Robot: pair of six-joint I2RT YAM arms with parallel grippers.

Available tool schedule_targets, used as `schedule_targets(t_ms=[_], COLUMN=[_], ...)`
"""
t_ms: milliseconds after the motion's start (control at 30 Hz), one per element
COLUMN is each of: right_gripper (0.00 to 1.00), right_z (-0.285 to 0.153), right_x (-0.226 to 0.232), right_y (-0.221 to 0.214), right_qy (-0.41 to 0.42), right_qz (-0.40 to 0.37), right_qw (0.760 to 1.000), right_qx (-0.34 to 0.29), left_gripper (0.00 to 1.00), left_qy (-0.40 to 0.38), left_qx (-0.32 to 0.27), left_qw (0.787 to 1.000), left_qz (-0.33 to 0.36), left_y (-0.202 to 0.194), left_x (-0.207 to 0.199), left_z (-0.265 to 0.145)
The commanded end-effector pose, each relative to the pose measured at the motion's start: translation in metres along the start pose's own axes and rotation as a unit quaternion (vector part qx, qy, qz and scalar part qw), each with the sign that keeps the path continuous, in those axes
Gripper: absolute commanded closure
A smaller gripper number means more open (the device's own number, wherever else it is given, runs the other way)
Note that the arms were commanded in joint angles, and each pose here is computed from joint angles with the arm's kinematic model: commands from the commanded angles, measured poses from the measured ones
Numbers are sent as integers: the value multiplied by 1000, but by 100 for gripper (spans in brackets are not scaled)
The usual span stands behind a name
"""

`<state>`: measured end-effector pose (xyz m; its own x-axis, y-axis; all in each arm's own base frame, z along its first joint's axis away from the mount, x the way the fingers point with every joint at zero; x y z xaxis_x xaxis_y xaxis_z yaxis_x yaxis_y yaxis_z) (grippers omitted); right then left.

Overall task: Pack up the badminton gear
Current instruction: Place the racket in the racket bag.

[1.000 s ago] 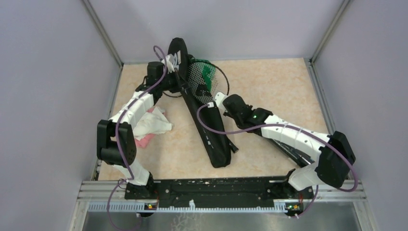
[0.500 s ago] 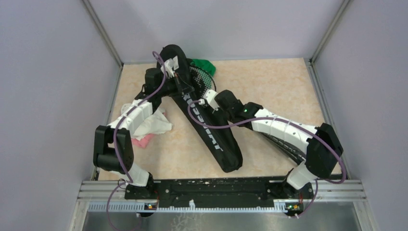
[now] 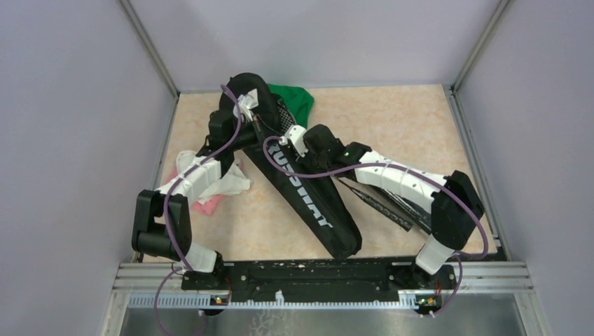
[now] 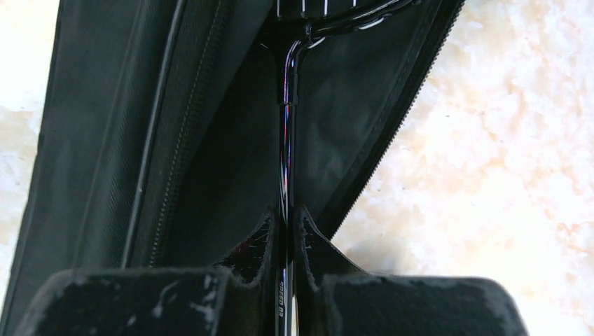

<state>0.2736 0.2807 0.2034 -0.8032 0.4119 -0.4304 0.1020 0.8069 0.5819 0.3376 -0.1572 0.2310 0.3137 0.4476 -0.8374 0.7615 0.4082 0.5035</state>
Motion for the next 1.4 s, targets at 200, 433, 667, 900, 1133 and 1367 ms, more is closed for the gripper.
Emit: schedule_targets(t_ms=[200,433,667,900,1133,1367], right_gripper=[100,100,100,100,100,100], right_z=[-3,6,16,16,2,-14], right_x=[-9,2,6,11,3,-7], right_y=[46,50,53,45,37,18], right_qy=[37,101,129,143,131,98], right_qz=[54,59,56,29,34,51], right_qw=[992,983,979,978,980,987], right_qx=[-110,-141,-150,-147,-149,-117], left_gripper=[100,100,100,100,100,100], left_qy=[-74,-91,-109,-104,-88,-13], left_qx=[-12,-1,14,6,11,1], left_qw=[997,995,993,993,995,998], left_qz=[34,40,31,47,42,54], left_y=[-3,-5,-7,-3,-1,6], left_x=[-22,-21,-20,-18,-7,7], left_z=[-8,-7,-4,-4,-4,-6])
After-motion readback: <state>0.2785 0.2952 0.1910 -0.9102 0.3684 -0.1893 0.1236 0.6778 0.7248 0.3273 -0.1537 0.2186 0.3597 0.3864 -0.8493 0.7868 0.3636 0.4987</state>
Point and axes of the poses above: each gripper's point midway between its finger pads, its own z axis out along the fingers, its own x axis along the line the jaws close on, y = z × x, the point moved 7 cm from there along -z, back along the fingers, and after that the axes turned 11 degrees about -z, right-handed, at the moved point
